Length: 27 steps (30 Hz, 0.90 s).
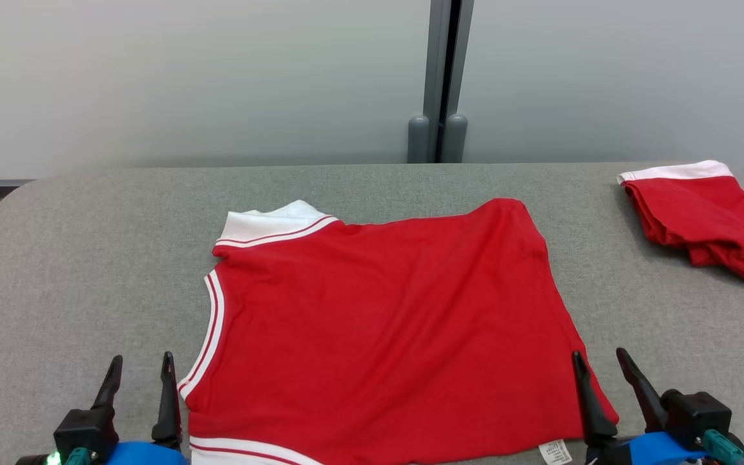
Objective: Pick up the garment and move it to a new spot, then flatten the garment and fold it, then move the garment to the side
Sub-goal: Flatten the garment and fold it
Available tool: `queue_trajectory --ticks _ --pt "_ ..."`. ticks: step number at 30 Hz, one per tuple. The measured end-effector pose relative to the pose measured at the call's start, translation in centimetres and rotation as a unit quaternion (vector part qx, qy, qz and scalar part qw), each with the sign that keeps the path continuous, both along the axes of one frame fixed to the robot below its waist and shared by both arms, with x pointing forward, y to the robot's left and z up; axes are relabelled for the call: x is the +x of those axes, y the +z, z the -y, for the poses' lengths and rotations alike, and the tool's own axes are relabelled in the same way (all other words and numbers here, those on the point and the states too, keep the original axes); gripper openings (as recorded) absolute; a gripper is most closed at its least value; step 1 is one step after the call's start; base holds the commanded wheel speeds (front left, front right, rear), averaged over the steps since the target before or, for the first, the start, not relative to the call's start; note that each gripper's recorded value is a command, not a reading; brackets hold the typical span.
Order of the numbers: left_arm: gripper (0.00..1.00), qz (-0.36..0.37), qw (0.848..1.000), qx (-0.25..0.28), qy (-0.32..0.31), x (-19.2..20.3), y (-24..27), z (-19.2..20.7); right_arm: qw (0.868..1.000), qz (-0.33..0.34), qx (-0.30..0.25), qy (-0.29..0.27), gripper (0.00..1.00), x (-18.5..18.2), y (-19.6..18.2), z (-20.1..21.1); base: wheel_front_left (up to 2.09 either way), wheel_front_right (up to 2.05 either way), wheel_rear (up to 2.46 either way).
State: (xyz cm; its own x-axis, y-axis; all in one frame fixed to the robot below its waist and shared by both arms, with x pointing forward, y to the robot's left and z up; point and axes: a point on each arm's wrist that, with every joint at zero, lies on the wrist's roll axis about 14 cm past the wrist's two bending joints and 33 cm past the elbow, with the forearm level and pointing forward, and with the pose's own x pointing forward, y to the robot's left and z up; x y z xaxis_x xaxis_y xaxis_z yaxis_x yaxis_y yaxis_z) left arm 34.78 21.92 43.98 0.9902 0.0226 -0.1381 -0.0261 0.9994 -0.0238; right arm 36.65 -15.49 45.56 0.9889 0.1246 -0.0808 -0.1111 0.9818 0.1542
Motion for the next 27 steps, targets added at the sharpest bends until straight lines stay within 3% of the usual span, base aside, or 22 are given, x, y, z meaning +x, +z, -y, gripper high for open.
queue_trajectory --ticks 14,27 --pt "1.0 -0.094 0.995 -0.021 -0.035 -4.2 -5.6 2.9 0.996 -0.083 -0.002 -0.037 1.0 -1.6 -5.1 2.3 0.0 0.0 0.0" --pt "1.0 -0.171 0.983 -0.037 -0.052 -9.1 -9.5 4.5 0.992 -0.117 0.006 -0.037 1.0 -1.9 -7.1 2.1 0.0 0.0 0.0"
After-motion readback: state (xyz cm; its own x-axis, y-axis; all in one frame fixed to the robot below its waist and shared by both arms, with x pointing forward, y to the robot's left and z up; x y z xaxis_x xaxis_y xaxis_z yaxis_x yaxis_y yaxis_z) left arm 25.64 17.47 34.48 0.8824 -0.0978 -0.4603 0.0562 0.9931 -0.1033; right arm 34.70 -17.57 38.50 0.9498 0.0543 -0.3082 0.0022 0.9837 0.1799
